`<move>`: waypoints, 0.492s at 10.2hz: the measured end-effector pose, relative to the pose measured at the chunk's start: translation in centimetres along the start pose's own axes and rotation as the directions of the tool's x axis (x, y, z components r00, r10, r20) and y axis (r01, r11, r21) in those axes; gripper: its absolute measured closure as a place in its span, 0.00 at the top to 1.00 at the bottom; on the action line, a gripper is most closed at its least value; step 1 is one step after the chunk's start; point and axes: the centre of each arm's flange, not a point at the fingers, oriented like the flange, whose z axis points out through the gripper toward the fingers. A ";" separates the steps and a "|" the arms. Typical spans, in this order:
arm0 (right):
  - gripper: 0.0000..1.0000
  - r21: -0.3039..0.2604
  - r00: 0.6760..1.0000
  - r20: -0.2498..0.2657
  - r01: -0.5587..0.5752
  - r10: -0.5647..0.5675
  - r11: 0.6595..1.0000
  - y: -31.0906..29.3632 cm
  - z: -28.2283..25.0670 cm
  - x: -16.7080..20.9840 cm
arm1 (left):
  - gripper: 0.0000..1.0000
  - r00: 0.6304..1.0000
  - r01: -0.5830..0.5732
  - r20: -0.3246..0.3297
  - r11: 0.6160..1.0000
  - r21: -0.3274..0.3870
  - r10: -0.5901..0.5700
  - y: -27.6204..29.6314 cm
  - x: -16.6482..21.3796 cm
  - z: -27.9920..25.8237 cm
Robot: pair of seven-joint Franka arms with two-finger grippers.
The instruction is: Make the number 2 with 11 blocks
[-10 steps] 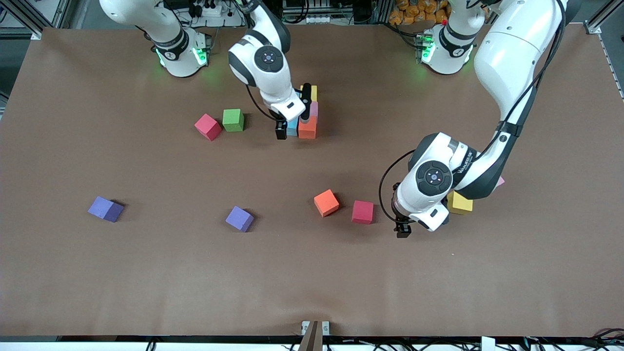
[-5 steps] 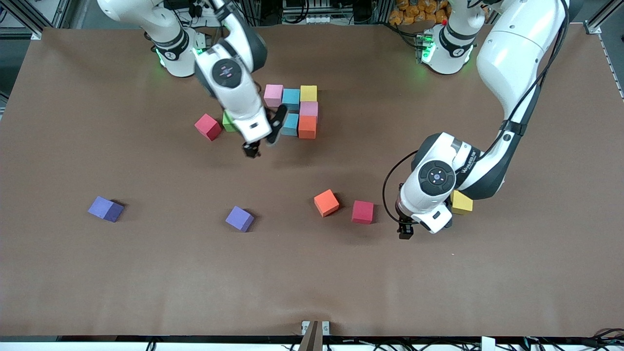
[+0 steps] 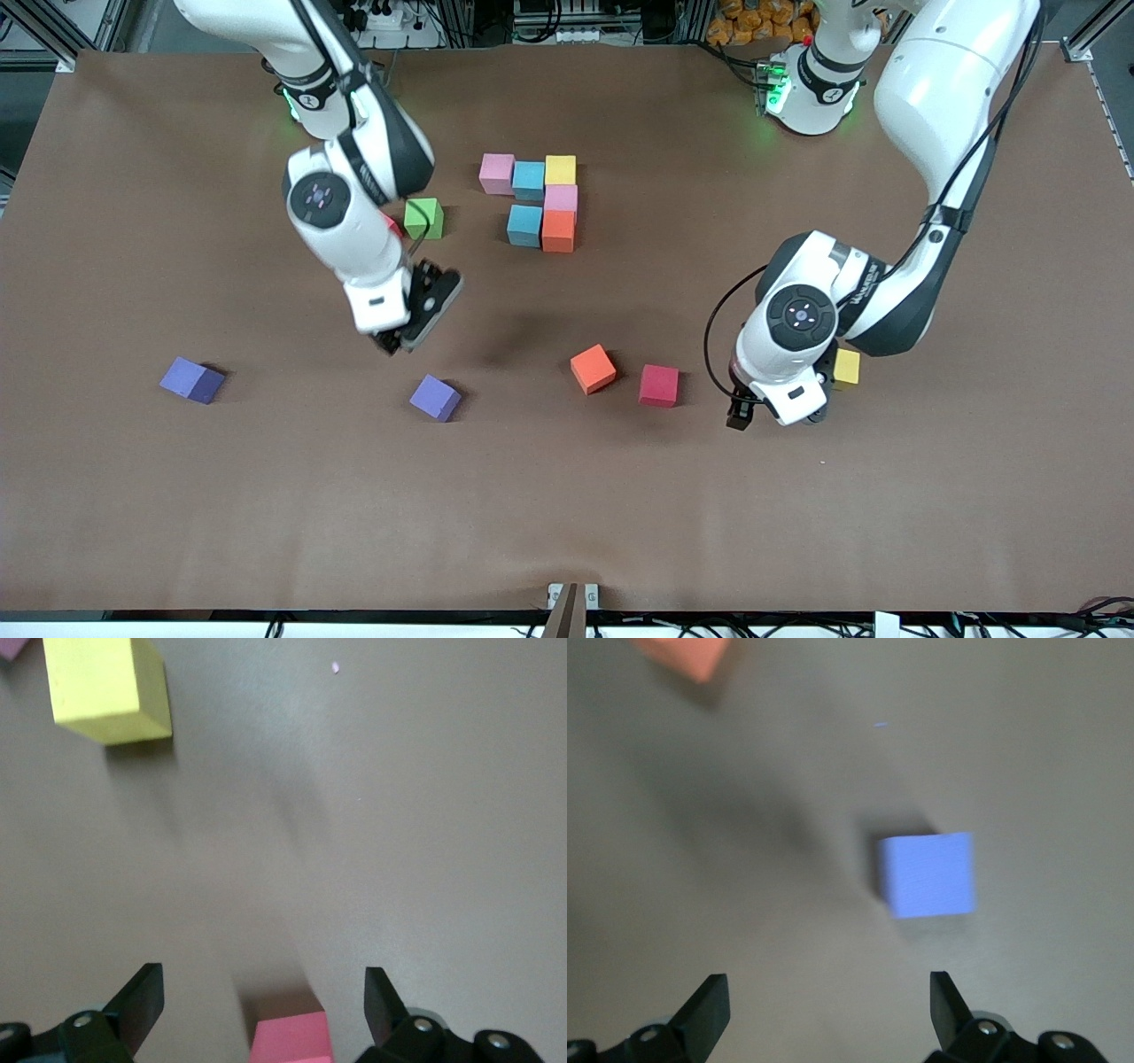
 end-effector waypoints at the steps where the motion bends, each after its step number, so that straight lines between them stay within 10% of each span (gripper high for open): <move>1: 1.00 -0.013 1.000 -0.007 -0.018 0.018 1.000 2.1 1.0 1.0 | 1.00 0.998 -0.063 -0.005 0.998 -0.005 0.063 0.0 0.7 -0.6; 5: 1.00 -0.024 0.999 0.007 -0.039 0.039 0.999 5.4 5.4 2.6 | 1.00 0.977 -0.212 -0.009 0.977 0.003 0.212 -0.5 6.7 -0.6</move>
